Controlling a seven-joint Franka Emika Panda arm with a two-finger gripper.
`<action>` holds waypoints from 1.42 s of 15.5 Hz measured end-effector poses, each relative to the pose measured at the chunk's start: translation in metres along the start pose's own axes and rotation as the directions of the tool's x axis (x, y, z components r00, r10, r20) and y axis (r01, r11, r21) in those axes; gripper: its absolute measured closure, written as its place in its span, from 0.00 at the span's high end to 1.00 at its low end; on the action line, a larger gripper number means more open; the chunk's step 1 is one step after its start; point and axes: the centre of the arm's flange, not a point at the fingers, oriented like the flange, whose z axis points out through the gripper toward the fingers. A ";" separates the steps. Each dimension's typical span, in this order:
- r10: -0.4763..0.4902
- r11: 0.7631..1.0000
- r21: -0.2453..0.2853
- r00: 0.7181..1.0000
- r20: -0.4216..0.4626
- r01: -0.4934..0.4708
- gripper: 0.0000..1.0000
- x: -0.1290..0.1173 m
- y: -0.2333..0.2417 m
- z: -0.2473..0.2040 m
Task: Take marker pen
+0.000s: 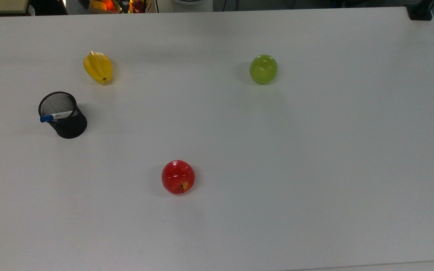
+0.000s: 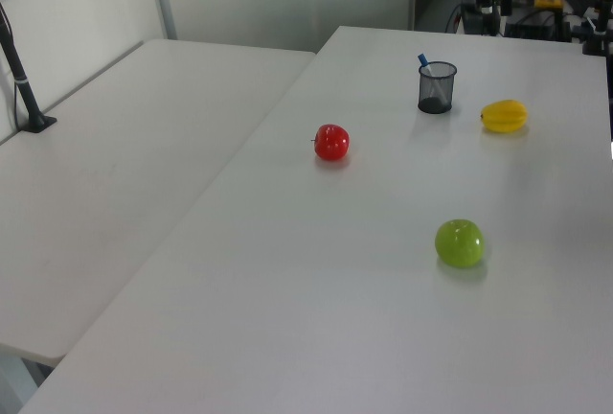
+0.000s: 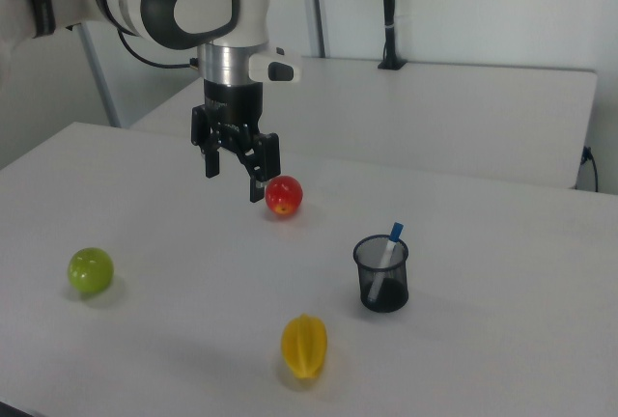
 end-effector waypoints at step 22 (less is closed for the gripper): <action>0.142 0.989 0.000 0.969 -0.202 -0.145 1.00 0.015 0.092 -0.014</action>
